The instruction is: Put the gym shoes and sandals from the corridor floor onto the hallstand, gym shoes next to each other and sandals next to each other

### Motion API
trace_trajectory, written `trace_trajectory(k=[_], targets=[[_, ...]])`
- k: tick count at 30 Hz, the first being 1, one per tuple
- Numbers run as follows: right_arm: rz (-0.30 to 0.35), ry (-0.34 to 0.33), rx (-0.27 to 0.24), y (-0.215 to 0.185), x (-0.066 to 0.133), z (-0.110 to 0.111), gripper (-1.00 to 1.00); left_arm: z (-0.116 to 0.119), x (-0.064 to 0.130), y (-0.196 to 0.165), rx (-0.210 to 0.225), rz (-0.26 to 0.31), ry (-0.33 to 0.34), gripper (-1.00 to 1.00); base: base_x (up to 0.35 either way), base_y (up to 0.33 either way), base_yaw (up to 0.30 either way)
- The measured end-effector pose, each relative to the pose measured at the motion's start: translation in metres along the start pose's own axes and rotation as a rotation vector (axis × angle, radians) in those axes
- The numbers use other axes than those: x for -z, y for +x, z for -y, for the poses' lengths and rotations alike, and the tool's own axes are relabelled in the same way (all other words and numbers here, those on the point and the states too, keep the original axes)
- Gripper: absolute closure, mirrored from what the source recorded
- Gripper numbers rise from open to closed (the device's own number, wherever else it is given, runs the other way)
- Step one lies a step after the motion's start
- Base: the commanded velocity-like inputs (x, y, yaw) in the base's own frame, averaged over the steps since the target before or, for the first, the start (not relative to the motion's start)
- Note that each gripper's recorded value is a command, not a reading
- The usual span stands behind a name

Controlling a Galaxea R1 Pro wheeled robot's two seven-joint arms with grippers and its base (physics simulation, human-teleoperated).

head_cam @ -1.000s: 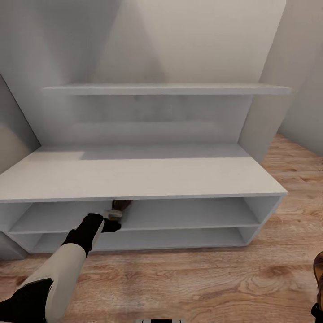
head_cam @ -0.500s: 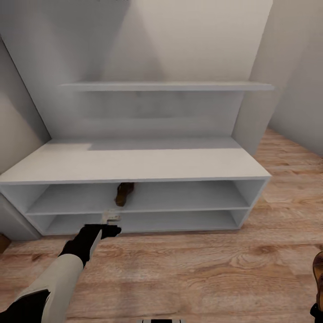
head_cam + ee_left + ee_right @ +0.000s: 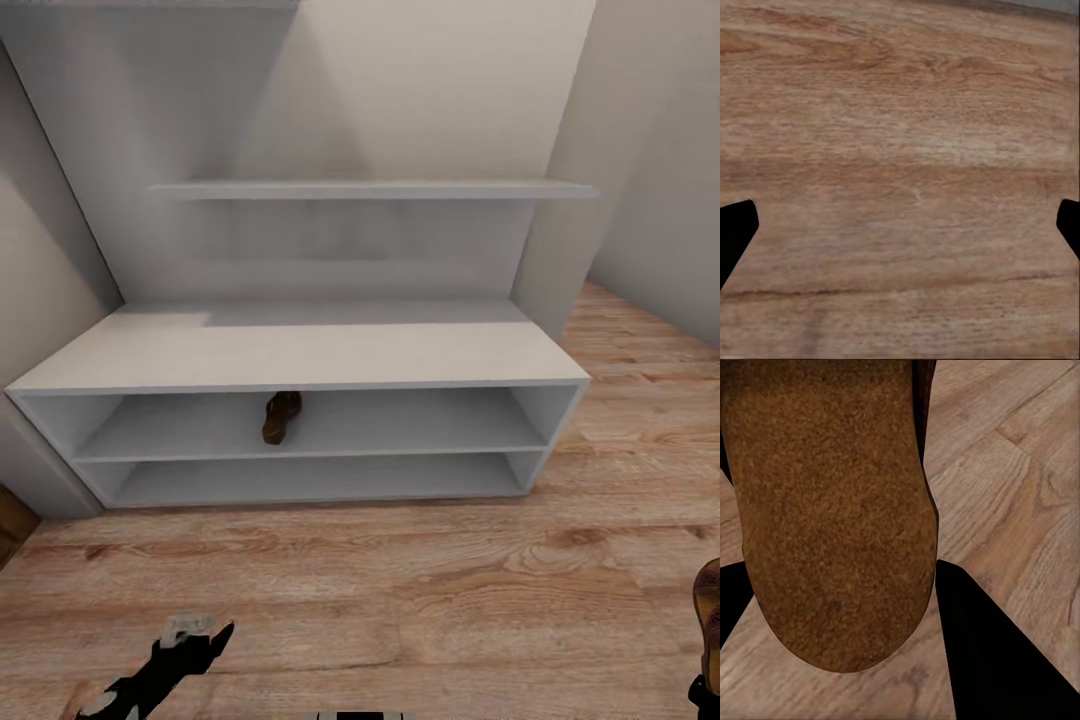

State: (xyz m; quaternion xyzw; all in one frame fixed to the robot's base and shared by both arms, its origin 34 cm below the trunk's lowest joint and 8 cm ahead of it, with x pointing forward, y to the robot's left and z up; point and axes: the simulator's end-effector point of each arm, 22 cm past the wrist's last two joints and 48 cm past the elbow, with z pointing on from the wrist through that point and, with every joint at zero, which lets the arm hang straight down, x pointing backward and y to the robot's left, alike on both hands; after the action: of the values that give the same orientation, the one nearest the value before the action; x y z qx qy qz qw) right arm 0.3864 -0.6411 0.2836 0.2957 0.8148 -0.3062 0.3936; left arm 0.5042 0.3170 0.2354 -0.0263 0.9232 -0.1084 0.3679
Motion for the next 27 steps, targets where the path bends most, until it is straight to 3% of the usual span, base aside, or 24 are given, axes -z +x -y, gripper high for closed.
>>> trace_trajectory(k=[4,9,16,27], targets=[[0.000,-0.001,0.000,0.000,0.000,0.000,1.00,-0.012,0.028,0.025,0.020,0.043,0.028,-1.00,-0.002,0.000,0.000],[0.000,-0.002,-0.001,0.000,0.000,-0.001,1.00,-0.017,0.039,0.038,0.023,0.058,0.025,-1.00,0.000,0.000,0.000],[-0.003,-0.003,0.001,0.002,0.001,-0.002,1.00,-0.019,0.044,0.054,0.033,0.045,0.015,-1.00,-0.163,0.076,0.000],[-0.009,-0.010,-0.002,0.006,0.003,-0.008,1.00,-0.020,0.045,0.055,0.031,0.047,0.020,-1.00,-0.241,0.229,0.000]])
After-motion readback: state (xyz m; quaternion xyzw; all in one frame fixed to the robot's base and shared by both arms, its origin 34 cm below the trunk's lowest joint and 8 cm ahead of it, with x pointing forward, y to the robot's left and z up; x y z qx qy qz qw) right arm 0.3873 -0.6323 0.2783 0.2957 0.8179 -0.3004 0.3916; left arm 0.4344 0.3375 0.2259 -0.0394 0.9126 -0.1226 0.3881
